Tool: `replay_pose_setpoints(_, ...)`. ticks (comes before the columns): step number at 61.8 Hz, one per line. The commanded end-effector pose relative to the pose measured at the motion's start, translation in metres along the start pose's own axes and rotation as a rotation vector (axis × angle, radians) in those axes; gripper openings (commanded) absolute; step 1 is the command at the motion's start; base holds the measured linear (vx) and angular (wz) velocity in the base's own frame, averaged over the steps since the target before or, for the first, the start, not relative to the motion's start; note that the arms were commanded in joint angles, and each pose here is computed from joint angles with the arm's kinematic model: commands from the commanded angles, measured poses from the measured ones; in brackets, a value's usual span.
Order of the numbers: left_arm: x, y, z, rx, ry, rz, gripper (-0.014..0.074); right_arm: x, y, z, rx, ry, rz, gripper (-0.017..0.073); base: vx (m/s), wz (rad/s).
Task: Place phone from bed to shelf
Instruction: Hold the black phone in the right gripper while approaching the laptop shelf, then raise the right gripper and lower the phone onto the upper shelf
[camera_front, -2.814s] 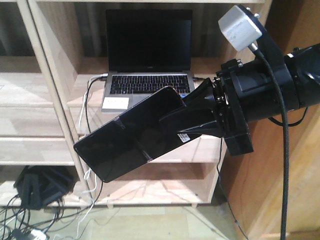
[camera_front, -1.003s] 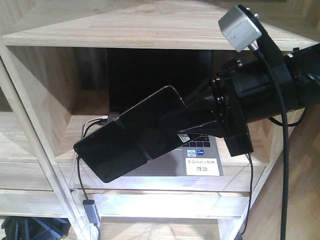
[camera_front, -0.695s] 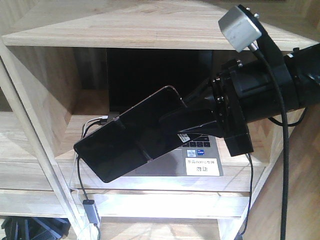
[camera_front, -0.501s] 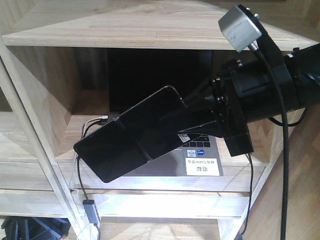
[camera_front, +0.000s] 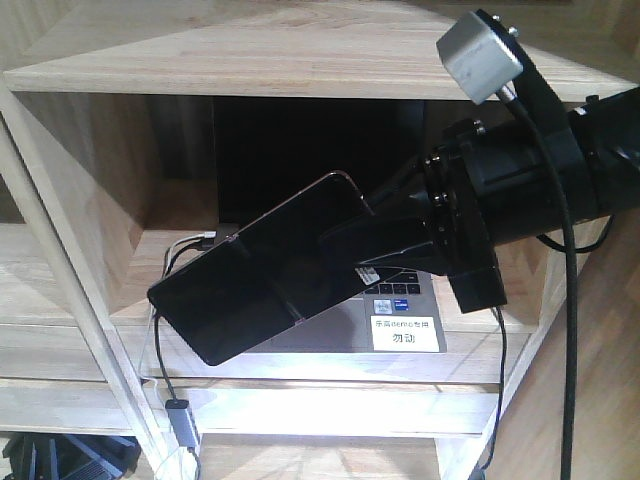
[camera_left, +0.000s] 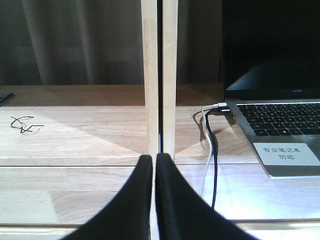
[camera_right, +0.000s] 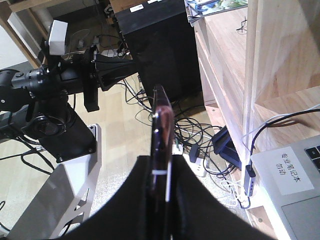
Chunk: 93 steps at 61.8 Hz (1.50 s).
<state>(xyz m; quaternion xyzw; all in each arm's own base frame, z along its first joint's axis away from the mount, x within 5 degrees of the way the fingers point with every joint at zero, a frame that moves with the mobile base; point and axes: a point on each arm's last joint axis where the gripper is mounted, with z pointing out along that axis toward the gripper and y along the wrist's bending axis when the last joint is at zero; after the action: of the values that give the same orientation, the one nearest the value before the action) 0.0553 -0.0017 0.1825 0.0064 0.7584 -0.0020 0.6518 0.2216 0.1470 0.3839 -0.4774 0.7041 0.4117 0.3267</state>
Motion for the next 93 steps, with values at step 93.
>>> replay_pose_setpoints(93,-0.006,0.001,-0.001,-0.005,-0.072,-0.009,0.0001,-0.120,0.024,-0.069,0.317,-0.535,-0.193,-0.0004,0.00,0.00)
